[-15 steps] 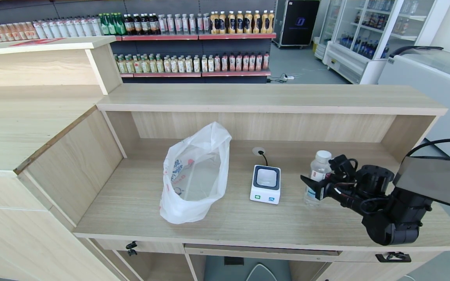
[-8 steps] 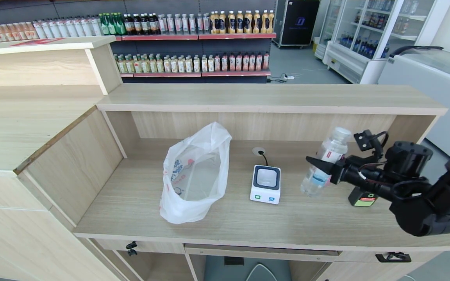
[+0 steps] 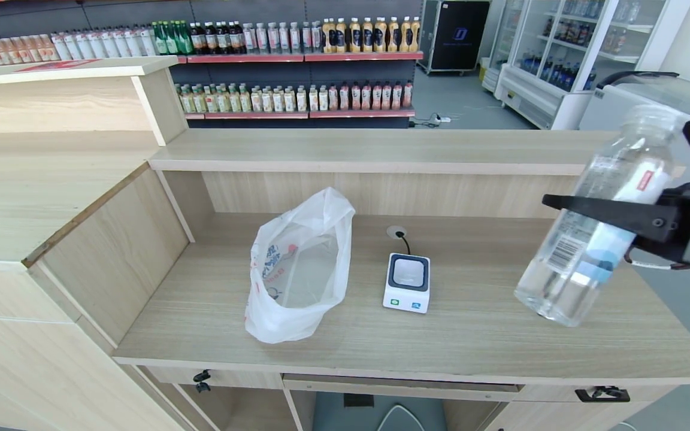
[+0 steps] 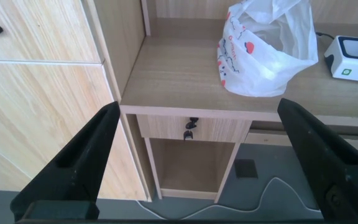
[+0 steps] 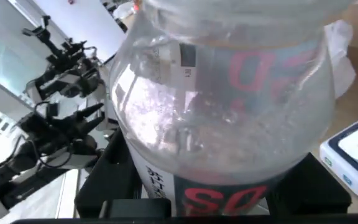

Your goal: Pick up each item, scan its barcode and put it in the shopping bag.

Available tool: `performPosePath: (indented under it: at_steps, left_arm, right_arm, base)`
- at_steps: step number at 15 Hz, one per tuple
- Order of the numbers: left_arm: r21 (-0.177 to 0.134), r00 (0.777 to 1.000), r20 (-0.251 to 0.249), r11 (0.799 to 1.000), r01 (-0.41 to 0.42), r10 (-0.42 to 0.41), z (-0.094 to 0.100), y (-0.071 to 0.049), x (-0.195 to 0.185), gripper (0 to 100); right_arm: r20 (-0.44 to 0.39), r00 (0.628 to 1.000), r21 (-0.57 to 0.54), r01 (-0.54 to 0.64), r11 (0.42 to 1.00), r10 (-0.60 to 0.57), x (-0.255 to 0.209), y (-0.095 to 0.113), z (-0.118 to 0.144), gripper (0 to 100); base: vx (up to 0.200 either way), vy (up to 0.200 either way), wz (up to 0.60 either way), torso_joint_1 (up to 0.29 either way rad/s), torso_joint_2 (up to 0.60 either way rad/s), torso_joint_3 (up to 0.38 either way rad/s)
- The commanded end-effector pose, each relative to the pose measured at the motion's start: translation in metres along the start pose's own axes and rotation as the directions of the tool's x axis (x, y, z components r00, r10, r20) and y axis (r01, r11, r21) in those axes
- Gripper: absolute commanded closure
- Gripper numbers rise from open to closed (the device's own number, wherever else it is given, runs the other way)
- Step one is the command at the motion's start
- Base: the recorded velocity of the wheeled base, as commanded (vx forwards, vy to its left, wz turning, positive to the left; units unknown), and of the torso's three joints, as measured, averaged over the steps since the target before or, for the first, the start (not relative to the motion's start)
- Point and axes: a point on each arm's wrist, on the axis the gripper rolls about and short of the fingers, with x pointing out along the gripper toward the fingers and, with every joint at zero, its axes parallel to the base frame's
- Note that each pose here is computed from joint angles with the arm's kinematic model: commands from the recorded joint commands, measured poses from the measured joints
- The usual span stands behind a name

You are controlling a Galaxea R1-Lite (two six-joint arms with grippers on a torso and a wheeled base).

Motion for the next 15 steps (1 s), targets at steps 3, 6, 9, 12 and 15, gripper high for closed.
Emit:
performPosePath:
  at_steps: [3, 6, 9, 12, 15]
  left_arm:
    - [0.000, 1.000, 0.001, 1.000, 0.000, 0.000, 0.000, 0.000, 0.000, 0]
    - [0.000, 1.000, 0.001, 1.000, 0.000, 0.000, 0.000, 0.000, 0.000, 0]
    - [0.000, 1.000, 0.001, 1.000, 0.000, 0.000, 0.000, 0.000, 0.000, 0]
    - [-0.002, 1.000, 0.001, 1.000, 0.000, 0.000, 0.000, 0.000, 0.000, 0]
    - [0.000, 1.000, 0.001, 1.000, 0.000, 0.000, 0.000, 0.000, 0.000, 0]
  right_arm:
    - [0.042, 0.994, -0.074, -0.102, 0.992, 0.105, -0.009, 0.055, 0.028, 100]
    - [-0.069, 0.966, -0.019, -0.252, 0.968, 0.250, -0.016, 0.070, 0.028, 100]
    - [-0.178, 0.919, 0.013, -0.355, 0.935, 0.351, -0.023, 0.076, 0.027, 100]
    - [-0.207, 0.882, 0.015, -0.430, 0.903, 0.423, -0.014, 0.082, 0.028, 100]
    - [-0.221, 0.848, 0.007, -0.493, 0.870, 0.482, -0.003, 0.088, 0.034, 100]
  base:
    - [0.000, 0.000, 0.00, 0.000, 0.00, 0.000]
    - [0.000, 0.000, 0.00, 0.000, 0.00, 0.000]
    - [0.000, 0.000, 0.00, 0.000, 0.00, 0.000]
    - [0.000, 0.000, 0.00, 0.000, 0.00, 0.000]
    - [0.000, 0.000, 0.00, 0.000, 0.00, 0.000]
